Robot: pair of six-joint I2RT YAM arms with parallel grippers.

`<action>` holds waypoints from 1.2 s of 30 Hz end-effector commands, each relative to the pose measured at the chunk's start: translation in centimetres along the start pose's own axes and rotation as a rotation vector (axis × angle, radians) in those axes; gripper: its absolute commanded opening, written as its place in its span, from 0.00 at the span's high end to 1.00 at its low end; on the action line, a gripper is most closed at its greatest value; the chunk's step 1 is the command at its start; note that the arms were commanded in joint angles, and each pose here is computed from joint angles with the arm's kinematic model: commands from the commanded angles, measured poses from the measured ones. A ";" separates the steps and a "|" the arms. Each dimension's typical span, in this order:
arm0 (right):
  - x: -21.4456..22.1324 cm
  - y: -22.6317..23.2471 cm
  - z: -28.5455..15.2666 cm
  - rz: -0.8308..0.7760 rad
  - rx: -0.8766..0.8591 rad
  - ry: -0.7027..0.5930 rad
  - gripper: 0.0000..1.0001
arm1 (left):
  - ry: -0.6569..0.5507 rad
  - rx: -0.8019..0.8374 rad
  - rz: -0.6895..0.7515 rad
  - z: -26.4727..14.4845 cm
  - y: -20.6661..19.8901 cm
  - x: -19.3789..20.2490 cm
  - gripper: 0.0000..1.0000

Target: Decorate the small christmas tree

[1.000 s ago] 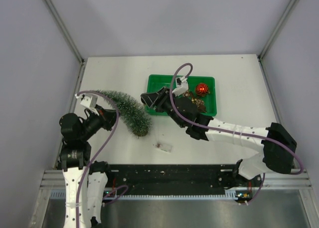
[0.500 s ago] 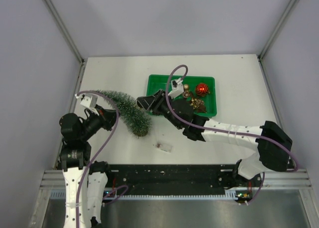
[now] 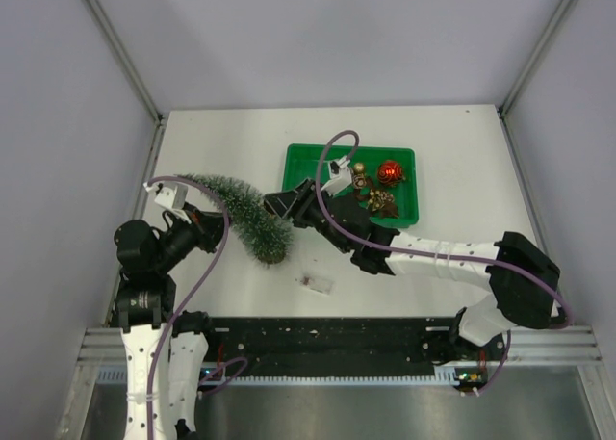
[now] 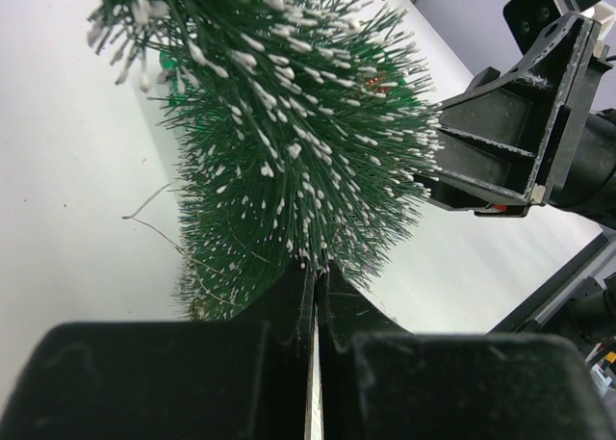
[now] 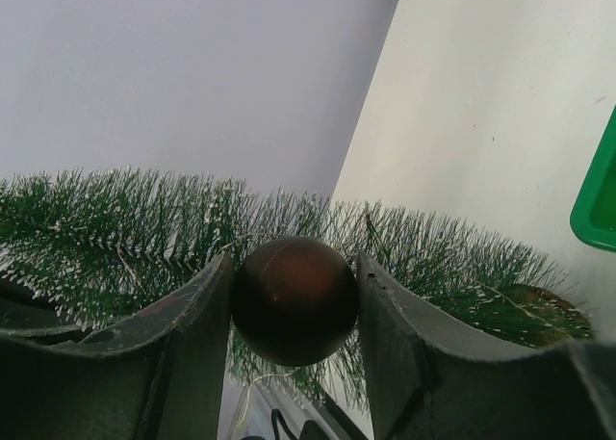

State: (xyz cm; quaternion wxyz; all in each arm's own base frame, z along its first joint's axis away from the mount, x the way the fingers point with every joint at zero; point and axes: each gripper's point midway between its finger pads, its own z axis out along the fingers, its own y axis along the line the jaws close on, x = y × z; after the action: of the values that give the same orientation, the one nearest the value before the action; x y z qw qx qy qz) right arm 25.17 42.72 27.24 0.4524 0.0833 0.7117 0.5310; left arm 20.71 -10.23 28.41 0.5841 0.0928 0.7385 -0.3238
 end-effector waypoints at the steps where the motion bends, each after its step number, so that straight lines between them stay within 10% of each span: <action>1: -1.0 2.5 -0.7 0.038 -0.078 -0.030 0.58 | -0.036 0.012 0.023 -0.1 -0.4 -1.0 1.00; 13: -0.3 1.3 -1.2 0.021 -0.040 -0.004 0.40 | -0.034 0.010 0.021 -0.2 -0.4 -0.8 1.00; 36: -3.5 -1.5 -2.8 -0.022 0.055 -0.057 0.35 | -0.037 0.005 0.022 -0.2 -0.3 -0.8 1.00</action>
State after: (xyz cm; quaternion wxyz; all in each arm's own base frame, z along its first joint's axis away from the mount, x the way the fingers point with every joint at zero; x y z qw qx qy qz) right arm 24.67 40.15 26.25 0.4507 0.0879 0.7249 0.5134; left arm 20.65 -10.25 28.45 0.5833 0.0899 0.7385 -0.3260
